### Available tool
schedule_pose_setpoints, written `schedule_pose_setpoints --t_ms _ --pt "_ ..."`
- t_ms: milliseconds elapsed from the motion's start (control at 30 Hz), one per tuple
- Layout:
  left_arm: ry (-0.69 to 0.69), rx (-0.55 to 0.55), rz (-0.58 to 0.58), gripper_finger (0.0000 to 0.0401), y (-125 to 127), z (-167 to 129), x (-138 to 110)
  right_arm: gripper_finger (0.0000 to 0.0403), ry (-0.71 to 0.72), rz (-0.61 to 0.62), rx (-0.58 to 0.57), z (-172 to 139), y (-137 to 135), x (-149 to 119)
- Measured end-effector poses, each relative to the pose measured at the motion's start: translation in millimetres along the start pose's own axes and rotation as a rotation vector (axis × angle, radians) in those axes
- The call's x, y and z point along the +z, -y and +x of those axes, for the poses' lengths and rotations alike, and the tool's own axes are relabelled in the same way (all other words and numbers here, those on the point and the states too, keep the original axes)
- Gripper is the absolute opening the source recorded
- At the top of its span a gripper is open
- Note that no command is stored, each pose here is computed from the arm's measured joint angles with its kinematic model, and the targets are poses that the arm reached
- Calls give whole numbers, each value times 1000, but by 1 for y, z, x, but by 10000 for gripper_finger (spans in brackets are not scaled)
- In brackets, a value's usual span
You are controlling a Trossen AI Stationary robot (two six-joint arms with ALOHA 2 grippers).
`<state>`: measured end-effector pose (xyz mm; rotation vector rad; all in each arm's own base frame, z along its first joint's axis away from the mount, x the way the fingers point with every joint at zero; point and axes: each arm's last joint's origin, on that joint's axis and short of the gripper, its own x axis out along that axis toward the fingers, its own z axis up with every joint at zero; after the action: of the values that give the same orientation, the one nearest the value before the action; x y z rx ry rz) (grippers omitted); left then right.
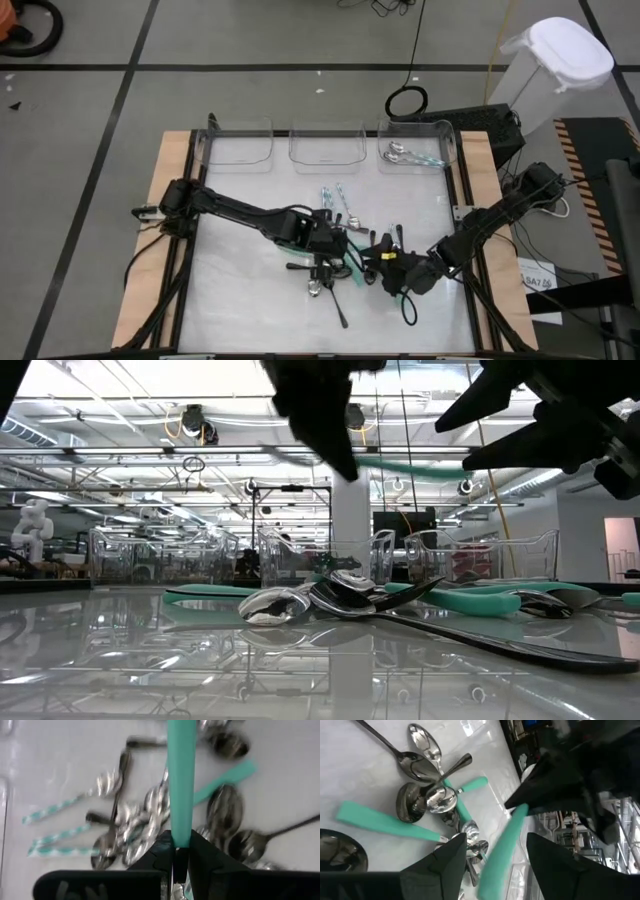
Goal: Sort silverware by color (type)
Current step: Put the green spoon into the center transparent bin
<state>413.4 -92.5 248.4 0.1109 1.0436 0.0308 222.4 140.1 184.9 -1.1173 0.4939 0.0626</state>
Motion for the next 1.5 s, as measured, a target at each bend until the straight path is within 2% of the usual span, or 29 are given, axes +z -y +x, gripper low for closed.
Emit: schedule_pose_setpoints --t_ms 367,567,867,1267,1500 --pt "54 -103 17 31 1 -10 6 199 -11 -76 -43 -3 0 3" --pt "91 -176 17 31 3 -10 10 157 -3 -118 -43 -6 -2 5" --pt "84 -180 -7 31 1 -9 9 102 2 -131 -47 -7 -2 6" --pt "128 -241 -26 31 -1 -9 15 129 53 -148 -71 -10 0 13" --pt "121 -268 -26 31 1 -10 14 101 52 -159 -73 -10 0 13"
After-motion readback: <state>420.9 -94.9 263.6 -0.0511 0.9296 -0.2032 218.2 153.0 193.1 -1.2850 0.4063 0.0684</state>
